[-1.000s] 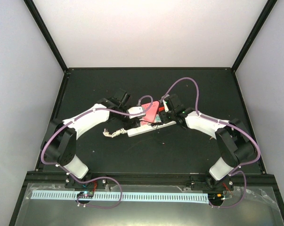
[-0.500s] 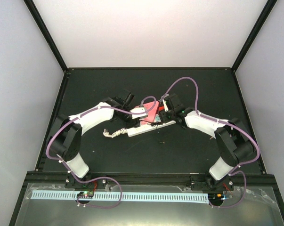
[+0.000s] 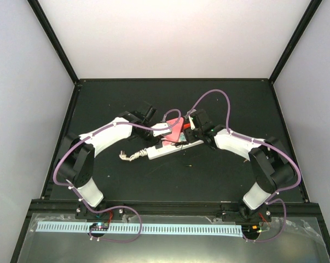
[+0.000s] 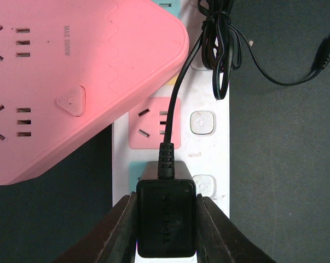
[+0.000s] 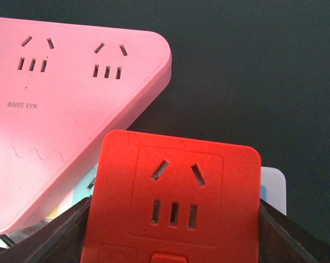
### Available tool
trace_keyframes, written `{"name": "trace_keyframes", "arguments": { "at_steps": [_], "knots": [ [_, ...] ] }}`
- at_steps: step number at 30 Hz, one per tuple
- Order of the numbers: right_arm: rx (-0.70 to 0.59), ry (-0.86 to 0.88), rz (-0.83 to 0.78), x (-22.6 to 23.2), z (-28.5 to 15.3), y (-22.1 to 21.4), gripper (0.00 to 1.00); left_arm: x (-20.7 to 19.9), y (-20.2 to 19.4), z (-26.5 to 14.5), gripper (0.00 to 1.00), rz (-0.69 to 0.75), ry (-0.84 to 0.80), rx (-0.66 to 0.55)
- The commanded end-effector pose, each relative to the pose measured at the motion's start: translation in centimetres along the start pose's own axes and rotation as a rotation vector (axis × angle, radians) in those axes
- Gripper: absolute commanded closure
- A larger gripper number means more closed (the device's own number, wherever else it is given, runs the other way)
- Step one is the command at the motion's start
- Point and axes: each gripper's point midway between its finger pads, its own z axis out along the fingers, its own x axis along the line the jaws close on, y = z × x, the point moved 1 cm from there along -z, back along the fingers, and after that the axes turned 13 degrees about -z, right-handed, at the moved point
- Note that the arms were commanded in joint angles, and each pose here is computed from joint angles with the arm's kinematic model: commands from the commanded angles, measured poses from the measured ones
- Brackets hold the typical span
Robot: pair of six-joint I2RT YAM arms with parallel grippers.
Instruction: Pull the plug off the socket
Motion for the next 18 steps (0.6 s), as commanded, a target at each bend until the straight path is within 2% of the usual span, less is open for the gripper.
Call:
{"name": "trace_keyframes", "arguments": {
  "at_steps": [1,12,18],
  "knots": [
    [0.063,-0.028,0.013,-0.3,1.3,-1.8,0.55,-0.4,1.4,-1.5,0.82,0.004,-0.001,-0.036],
    [0.080,-0.079,0.029,-0.7,1.8,-2.5,0.61,-2.1,2.8,-2.8,0.83,-0.015,-0.076,-0.055],
    [0.077,-0.097,0.034,-0.9,1.7,-2.6,0.77,-2.0,3.2,-3.3,0.85,0.011,-0.051,-0.082]
  ]
}}
